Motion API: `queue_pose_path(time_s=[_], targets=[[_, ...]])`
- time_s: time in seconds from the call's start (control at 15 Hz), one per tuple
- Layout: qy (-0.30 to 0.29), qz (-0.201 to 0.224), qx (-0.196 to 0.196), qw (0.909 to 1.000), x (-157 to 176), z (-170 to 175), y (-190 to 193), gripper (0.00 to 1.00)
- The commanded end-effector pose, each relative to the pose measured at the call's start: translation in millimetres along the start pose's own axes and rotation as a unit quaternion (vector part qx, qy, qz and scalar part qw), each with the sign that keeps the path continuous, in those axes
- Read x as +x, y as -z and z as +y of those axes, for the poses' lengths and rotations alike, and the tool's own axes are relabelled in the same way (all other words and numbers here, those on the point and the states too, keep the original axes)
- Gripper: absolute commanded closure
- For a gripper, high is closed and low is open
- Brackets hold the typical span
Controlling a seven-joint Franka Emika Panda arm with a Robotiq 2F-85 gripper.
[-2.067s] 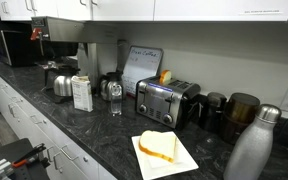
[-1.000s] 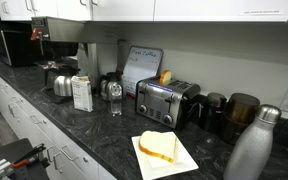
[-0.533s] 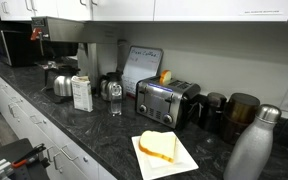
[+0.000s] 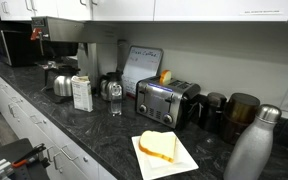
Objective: Open one of the overhead cabinets
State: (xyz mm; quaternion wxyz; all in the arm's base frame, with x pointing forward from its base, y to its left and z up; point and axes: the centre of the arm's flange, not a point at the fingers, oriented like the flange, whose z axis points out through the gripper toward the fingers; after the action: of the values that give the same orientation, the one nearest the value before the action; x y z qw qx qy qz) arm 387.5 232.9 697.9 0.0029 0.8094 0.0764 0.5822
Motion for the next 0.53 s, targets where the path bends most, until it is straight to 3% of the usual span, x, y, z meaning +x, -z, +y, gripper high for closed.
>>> queue_pose_path(time_s=[0.0, 0.07, 0.47], targets=[[-0.002, 0.006, 0.001, 1.0000, 2.6, 0.4, -11.3, 0.11], [-0.004, 0.007, -0.001, 1.0000, 2.4, 1.7, -12.0, 0.26], [-0.013, 0.011, -0.001, 0.9999, 2.3, 5.9, -13.0, 0.68]])
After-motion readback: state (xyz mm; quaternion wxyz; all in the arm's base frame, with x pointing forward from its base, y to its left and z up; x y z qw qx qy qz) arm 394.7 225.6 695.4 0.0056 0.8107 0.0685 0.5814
